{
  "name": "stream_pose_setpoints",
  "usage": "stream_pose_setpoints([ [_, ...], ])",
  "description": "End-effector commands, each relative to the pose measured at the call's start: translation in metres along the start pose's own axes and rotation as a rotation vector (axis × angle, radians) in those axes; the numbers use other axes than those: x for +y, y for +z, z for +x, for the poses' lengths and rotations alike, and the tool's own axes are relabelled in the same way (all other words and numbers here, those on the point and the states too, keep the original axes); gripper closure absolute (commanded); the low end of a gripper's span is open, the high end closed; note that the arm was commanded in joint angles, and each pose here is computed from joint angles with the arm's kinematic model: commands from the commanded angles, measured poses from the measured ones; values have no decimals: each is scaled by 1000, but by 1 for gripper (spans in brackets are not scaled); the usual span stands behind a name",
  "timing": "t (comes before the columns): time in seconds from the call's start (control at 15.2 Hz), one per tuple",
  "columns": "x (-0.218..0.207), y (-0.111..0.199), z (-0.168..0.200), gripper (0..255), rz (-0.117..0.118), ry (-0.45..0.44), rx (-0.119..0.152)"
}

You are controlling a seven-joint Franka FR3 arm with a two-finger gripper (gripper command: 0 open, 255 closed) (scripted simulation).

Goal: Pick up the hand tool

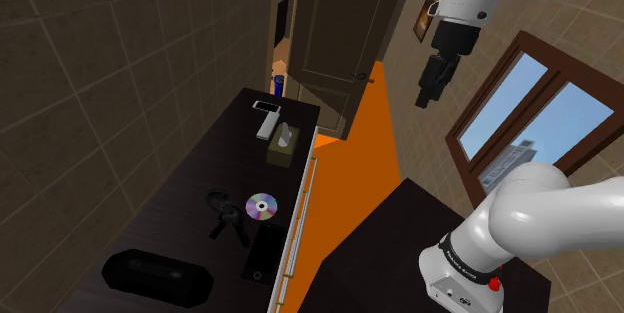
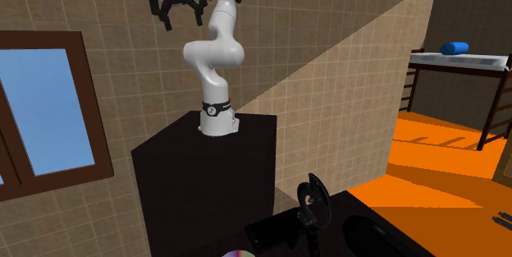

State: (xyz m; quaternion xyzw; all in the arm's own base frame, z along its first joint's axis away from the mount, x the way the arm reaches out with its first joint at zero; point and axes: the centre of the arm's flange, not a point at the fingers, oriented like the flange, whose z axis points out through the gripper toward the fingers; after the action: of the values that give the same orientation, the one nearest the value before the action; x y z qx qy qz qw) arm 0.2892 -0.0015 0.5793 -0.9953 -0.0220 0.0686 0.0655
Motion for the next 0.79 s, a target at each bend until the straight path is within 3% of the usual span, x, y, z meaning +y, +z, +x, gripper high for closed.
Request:
stream_pose_setpoints([
  [0.0,0,0,0,0,0,0,0],
  [0.73,-78,86,78,0,-15,-141,70],
])
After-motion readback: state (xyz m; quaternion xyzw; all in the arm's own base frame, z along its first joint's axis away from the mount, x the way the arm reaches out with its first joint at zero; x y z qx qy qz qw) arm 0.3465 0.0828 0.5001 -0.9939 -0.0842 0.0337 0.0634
